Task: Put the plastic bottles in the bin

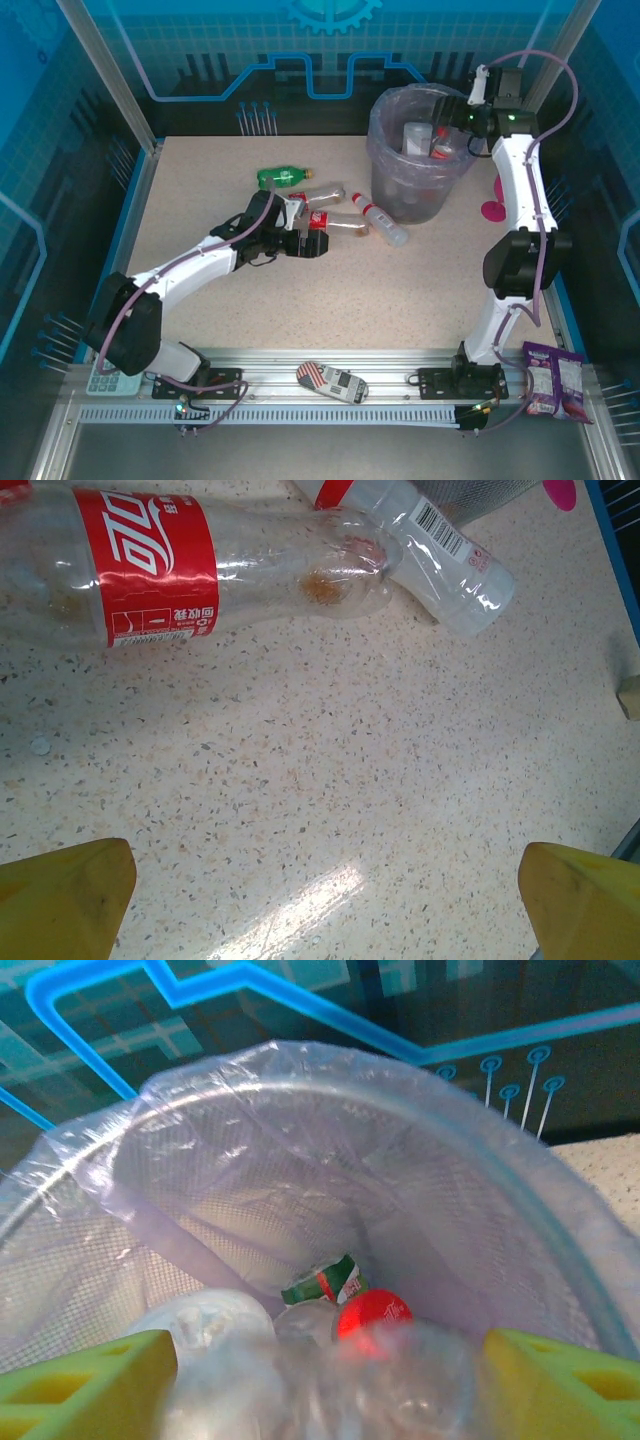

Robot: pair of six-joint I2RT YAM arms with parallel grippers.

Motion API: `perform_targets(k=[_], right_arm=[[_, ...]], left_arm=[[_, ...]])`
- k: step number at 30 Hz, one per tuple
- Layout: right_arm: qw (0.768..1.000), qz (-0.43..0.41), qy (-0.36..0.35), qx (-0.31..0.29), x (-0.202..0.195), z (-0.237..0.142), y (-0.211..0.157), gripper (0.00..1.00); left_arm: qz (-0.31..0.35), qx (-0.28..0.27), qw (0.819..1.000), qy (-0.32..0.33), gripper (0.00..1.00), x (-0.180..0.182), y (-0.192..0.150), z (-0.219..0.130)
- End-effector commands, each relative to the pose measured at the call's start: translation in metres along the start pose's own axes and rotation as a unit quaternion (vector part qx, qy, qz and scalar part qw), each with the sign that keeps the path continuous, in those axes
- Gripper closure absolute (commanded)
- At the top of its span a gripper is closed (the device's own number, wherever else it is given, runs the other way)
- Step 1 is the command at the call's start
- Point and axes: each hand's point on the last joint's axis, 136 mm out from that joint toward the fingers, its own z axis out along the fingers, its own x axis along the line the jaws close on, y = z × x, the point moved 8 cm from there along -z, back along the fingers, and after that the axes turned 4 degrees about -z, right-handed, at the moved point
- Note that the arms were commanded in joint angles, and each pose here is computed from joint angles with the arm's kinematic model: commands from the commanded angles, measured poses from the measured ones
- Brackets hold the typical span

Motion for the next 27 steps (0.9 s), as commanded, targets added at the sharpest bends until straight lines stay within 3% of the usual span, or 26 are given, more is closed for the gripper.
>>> perform_targets(k=[1,6,11,20,27], right_arm=[[0.999,-0.022,-0.005,-0.037,0.009,-0.041,0.023,0.19],[0.998,-0.028,-0.005,-0.047,0.014,-0.063,0.027,0.21],[0.999,-0.029,-0.008,-0.039,0.013,-0.065,0.019,0.3],[1.0,-0.009,0.0,0.018,0.006,-0.024,-0.02,0.47],[0.999,-0.004,0.019,0.042,0.011,-0.003,-0.04,0.49]], left_arm=[[0.023,-0.01,1.0,-0.002,0.01,-0.007,0.017,-0.006],[0.031,-0.015,0.999,0.003,0.01,-0.009,0.032,-0.004],[0.04,-0.008,0.999,0.02,0.01,-0.011,0.046,0.003],[0.034,-0.006,0.999,0.009,0.01,-0.012,0.049,0.01],[0.043,-0.001,0.999,0.011,0.01,-0.013,0.056,0.017]])
